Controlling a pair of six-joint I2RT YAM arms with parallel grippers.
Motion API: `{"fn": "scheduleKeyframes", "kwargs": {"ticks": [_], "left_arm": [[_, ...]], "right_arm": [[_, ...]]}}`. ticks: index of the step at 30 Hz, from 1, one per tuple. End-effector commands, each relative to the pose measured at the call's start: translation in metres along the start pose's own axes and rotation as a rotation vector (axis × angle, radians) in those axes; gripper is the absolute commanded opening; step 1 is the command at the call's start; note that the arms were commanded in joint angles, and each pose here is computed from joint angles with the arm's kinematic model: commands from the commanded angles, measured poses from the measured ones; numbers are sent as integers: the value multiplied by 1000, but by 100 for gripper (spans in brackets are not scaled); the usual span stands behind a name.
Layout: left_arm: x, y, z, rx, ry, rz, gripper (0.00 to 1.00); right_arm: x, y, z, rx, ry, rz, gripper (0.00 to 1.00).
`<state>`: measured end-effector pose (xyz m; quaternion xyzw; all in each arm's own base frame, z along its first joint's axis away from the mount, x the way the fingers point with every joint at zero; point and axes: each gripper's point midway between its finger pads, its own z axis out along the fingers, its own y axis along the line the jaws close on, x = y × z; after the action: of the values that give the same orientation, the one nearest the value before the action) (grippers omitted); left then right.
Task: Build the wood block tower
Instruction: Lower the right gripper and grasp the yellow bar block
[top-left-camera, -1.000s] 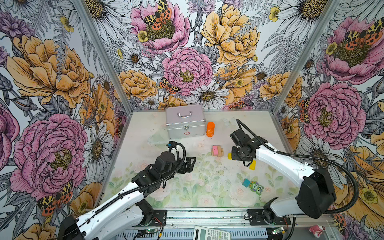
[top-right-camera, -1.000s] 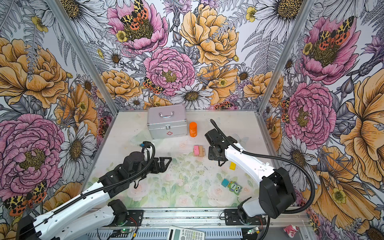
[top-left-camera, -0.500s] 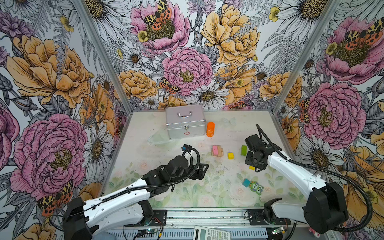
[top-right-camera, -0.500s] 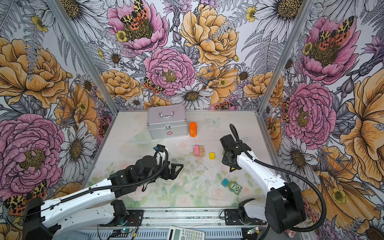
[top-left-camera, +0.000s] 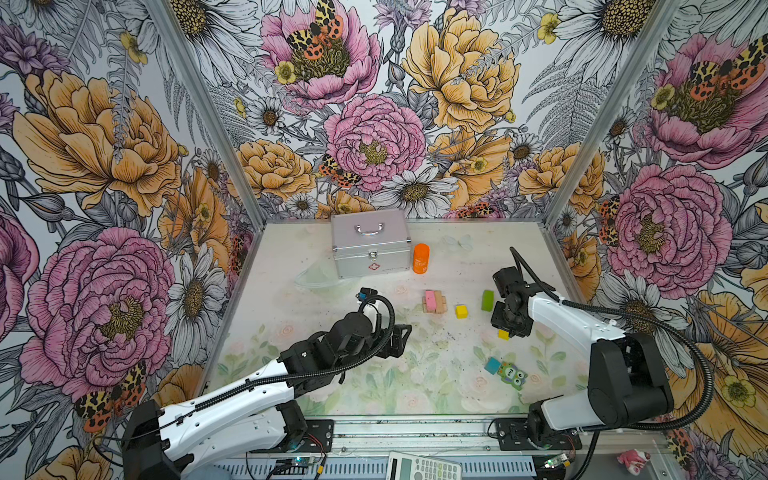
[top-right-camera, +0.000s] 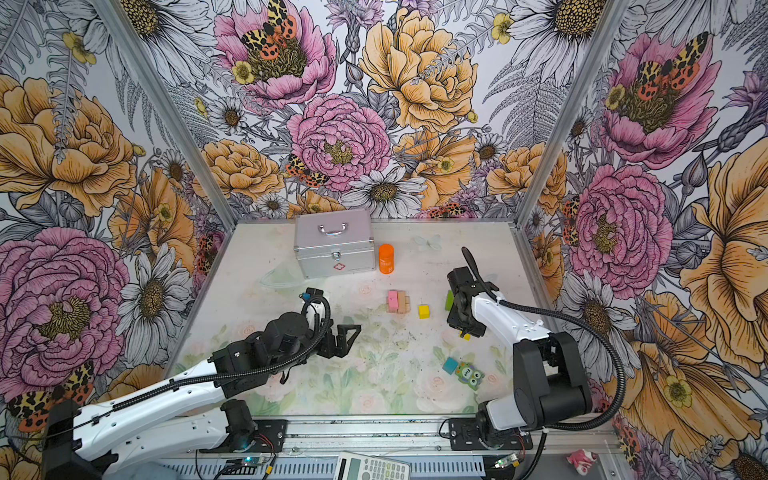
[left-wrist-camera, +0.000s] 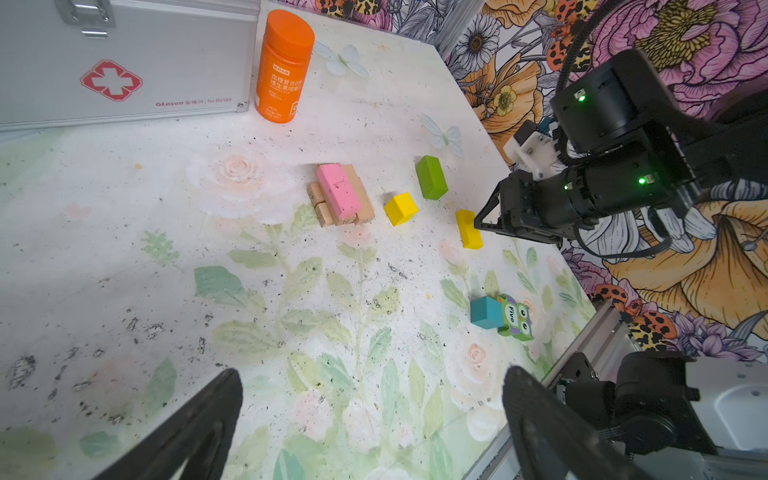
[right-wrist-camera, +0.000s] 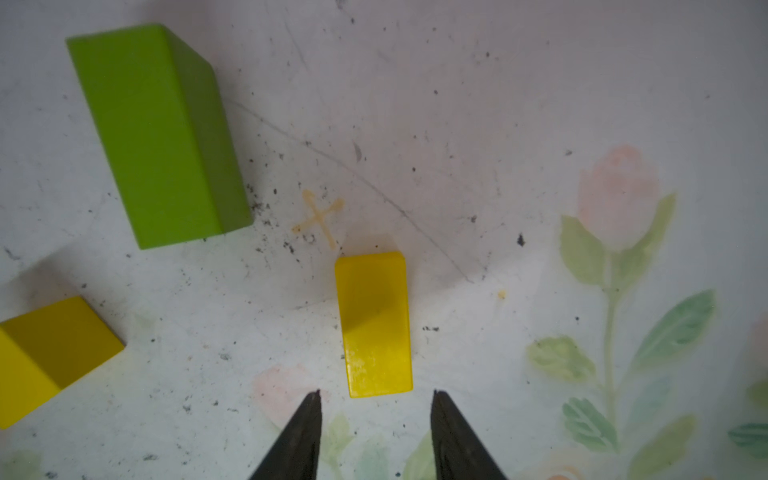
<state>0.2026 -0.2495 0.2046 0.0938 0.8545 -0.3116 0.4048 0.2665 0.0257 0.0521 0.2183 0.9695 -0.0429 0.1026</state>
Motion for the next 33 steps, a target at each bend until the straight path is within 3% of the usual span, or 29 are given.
{"fn": "scheduleKeyframes", "kwargs": {"ticks": [1,33], "left_arm": [[-11,3,-1,-26,-28,11,99],[-17,5,8,-48,-17,1,99]], "right_arm": [[-2,3,10,-14,6,-17,45],[-3,0,31,-50,35,-49,43]]}}
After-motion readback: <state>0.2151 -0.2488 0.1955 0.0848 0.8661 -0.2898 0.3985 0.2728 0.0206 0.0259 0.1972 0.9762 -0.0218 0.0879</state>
